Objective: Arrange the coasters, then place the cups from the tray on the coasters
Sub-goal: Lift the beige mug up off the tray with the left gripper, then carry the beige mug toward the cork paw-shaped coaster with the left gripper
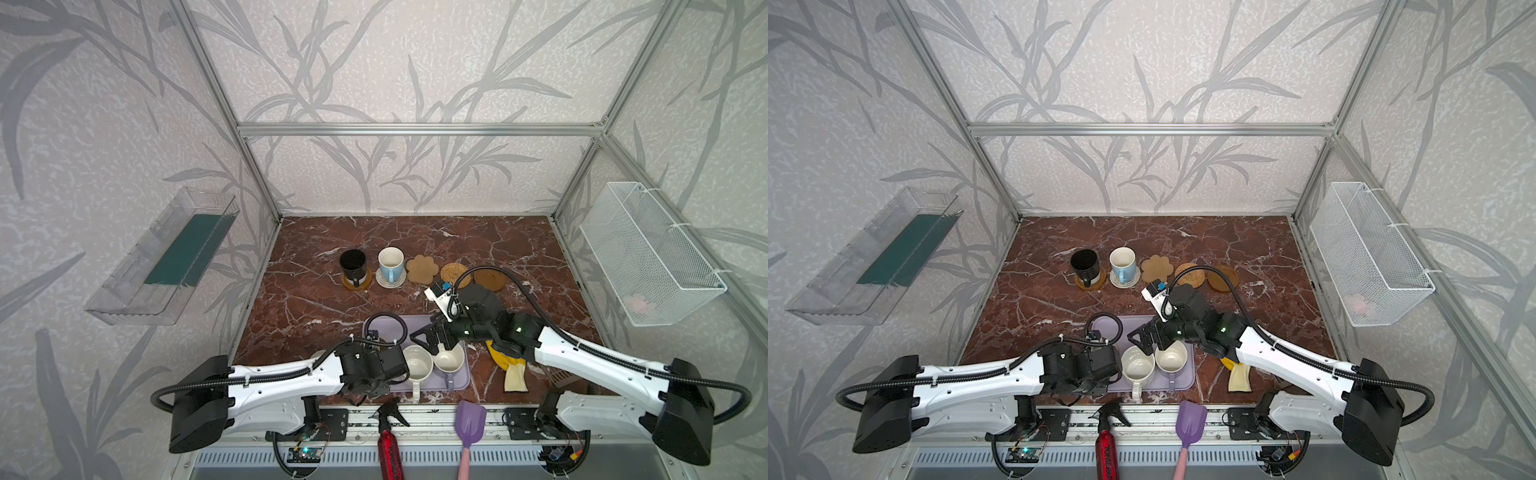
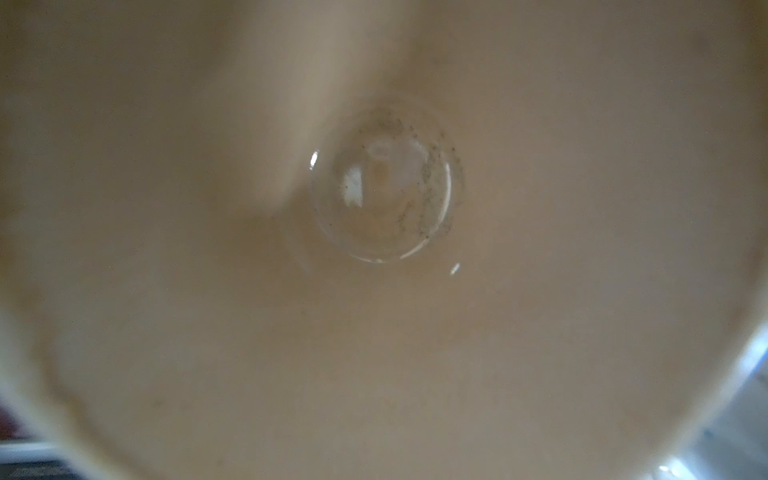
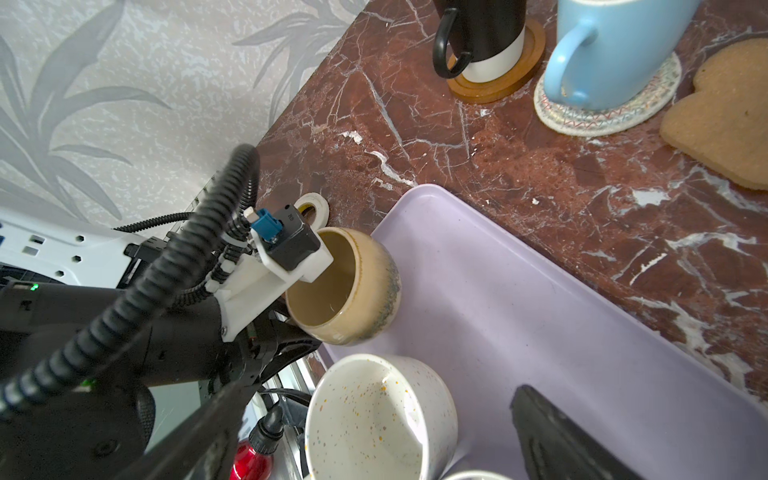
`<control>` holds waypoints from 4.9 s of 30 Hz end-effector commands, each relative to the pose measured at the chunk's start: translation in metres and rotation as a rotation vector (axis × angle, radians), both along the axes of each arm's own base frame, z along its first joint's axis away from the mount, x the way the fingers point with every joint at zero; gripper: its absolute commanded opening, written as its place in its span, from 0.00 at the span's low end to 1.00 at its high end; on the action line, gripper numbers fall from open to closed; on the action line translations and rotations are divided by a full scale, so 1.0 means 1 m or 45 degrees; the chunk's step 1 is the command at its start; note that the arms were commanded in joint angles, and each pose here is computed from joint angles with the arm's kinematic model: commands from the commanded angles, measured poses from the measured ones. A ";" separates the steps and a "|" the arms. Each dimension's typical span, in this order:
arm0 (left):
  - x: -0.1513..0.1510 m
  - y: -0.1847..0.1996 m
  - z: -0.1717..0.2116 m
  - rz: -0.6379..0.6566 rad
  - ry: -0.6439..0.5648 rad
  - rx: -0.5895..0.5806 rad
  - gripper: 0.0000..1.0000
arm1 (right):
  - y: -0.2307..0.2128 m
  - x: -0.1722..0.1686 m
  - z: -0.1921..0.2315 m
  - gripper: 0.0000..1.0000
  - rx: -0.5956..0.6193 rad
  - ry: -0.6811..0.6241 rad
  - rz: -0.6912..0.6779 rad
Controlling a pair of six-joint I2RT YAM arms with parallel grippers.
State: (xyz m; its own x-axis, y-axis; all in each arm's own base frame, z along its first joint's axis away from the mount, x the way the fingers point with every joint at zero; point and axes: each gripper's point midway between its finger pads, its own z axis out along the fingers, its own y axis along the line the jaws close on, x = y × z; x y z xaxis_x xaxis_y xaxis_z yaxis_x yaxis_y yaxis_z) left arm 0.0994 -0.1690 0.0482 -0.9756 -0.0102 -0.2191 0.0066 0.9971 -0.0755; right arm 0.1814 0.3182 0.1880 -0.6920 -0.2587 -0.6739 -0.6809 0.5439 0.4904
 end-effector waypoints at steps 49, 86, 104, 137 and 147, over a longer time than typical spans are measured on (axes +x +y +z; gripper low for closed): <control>0.043 0.016 0.076 -0.005 -0.311 0.038 0.00 | -0.006 0.022 0.007 0.99 0.030 -0.107 -0.162; 0.176 -0.079 0.183 -0.197 -0.504 -0.092 0.00 | -0.077 0.109 0.071 0.99 0.191 -0.225 -0.460; 0.260 -0.130 0.180 -0.168 -0.525 -0.099 0.00 | -0.114 0.134 0.075 0.99 0.218 -0.210 -0.489; 0.339 -0.148 0.083 -0.037 -0.462 0.051 0.00 | -0.129 0.158 0.012 0.99 0.251 -0.012 -0.502; 0.342 -0.147 0.068 -0.038 -0.456 0.088 0.00 | -0.127 0.159 0.005 0.99 0.234 0.004 -0.490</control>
